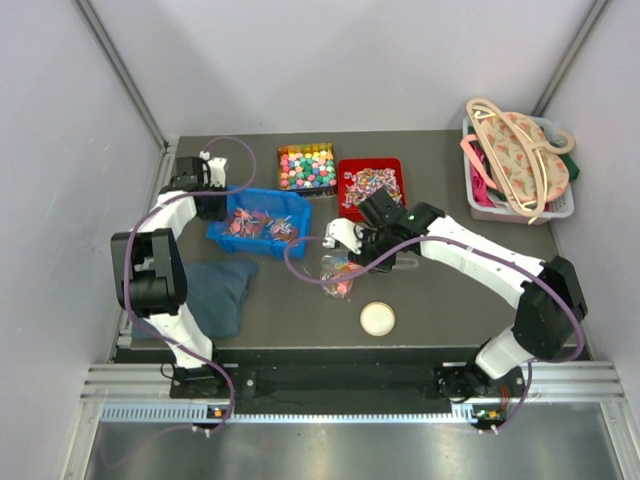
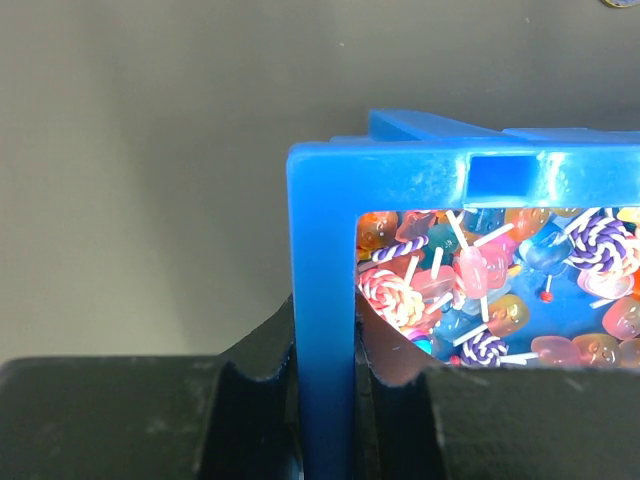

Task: Pack the candies
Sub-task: Place the fake candies in the packing bottle.

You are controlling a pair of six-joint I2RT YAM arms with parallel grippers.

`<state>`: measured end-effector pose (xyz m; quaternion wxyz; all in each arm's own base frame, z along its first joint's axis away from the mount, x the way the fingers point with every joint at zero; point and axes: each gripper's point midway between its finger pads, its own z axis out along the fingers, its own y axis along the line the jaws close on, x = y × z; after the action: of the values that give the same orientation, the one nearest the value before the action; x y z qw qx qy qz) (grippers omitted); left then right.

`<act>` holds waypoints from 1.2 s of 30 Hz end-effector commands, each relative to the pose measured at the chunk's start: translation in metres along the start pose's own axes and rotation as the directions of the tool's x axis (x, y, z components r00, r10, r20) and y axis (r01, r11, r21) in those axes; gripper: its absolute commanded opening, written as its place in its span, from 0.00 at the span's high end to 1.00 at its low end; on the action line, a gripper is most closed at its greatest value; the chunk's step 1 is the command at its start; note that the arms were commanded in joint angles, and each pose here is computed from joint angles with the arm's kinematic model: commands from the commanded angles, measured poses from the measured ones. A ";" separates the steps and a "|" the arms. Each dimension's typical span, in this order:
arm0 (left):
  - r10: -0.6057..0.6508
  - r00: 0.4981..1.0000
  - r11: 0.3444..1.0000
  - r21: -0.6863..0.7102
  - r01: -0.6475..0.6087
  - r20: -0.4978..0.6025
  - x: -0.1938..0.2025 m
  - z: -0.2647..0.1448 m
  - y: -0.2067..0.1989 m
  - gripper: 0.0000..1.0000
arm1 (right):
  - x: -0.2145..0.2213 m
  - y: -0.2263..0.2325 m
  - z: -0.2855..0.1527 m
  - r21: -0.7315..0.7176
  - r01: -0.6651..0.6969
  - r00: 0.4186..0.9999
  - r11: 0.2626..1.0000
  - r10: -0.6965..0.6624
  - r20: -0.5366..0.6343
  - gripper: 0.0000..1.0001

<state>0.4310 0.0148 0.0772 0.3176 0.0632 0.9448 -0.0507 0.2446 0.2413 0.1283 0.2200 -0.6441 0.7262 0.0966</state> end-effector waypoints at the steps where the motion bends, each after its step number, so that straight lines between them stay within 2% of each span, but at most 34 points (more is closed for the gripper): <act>1: 0.032 0.999 0.999 -0.019 -0.032 0.036 -0.013 0.004 0.011 1.00 | 0.009 -0.008 -0.019 0.065 0.052 0.998 0.997 -0.050 -0.027 1.00; 7: 0.029 0.999 0.999 -0.021 -0.029 0.033 -0.012 0.005 0.013 1.00 | 0.023 -0.014 -0.026 0.090 0.091 0.991 0.992 -0.081 -0.106 1.00; 13: 0.023 0.999 1.000 -0.016 -0.022 0.031 -0.011 0.004 0.012 0.95 | 0.032 -0.019 -0.034 0.114 0.141 0.976 0.983 -0.119 -0.182 1.00; 24: 0.017 1.000 1.000 -0.012 -0.017 0.026 -0.009 0.005 0.011 0.92 | 0.029 -0.015 -0.039 0.146 0.264 0.936 0.953 -0.217 -0.277 1.00; 25: 0.019 0.999 1.000 -0.012 -0.018 0.026 -0.009 0.005 0.011 0.89 | 0.028 -0.013 -0.039 0.146 0.277 0.932 0.950 -0.228 -0.283 1.00; 30: 0.020 0.999 1.000 -0.010 -0.020 0.029 -0.010 0.003 0.010 0.85 | 0.027 -0.017 -0.039 0.164 0.315 0.914 0.935 -0.252 -0.319 1.00; 32: 0.020 0.999 1.000 -0.010 -0.020 0.029 -0.010 0.004 0.010 0.79 | 0.026 -0.018 -0.038 0.167 0.326 0.908 0.930 -0.260 -0.327 1.00; 36: 0.022 0.999 1.000 -0.011 -0.021 0.026 -0.009 0.004 0.011 0.76 | 0.022 -0.018 -0.039 0.166 0.336 0.905 0.927 -0.269 -0.329 1.00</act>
<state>0.4322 0.0187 0.0775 0.3194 0.0667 0.9441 -0.0480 0.2464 0.1978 0.1346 0.1667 -0.7267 0.6589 -0.0999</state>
